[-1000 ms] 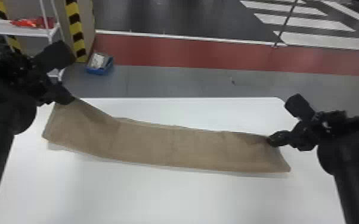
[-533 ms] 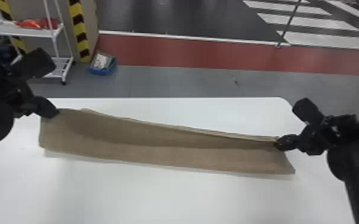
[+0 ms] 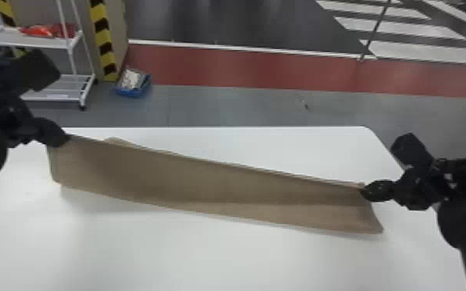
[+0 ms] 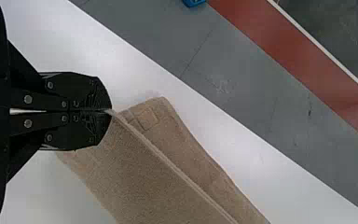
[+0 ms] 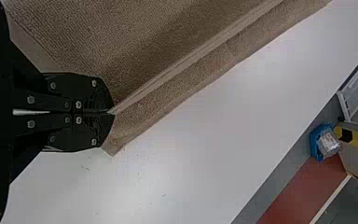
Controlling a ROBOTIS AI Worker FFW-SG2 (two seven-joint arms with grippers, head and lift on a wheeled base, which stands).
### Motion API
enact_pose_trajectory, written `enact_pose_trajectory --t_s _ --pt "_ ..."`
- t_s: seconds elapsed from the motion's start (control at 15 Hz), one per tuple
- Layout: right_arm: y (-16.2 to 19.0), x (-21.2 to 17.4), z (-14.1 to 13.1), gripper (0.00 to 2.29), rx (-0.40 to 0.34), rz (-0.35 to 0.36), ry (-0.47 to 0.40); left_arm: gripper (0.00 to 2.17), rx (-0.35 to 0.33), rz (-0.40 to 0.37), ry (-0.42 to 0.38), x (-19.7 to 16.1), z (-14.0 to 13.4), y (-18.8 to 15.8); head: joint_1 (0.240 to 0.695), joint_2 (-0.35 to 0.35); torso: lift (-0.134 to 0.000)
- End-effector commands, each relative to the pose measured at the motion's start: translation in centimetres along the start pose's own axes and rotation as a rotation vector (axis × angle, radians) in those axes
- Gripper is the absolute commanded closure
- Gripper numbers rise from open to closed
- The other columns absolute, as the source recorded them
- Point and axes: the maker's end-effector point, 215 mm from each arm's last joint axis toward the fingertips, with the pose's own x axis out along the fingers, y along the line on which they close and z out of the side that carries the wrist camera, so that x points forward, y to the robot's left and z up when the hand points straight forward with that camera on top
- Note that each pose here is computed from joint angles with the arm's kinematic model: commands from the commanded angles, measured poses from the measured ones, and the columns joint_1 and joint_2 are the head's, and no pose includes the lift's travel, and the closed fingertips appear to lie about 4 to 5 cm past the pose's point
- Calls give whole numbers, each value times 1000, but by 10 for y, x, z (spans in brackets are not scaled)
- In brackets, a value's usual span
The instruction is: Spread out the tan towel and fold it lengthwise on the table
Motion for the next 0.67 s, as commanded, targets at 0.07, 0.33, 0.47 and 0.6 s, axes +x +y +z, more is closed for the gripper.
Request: enact_pose_trajectory --t_s 0.07,0.33,0.47,0.6 --pt "4 -23 5 1308 -24 -8 -34 2007 -16 46 23 -42 -55 3 695 -146 -124" --pt "30 -52 8 1308 -77 5 -70 2003 -36 76 29 -99 -116 -7 695 -86 -124" --pt "41 -66 12 1308 -105 9 -90 2007 -48 84 34 -119 -138 -17 695 -47 -124" --pt "44 -77 19 1308 -133 -8 -99 2007 -48 73 49 -139 -159 -38 695 -24 -124"
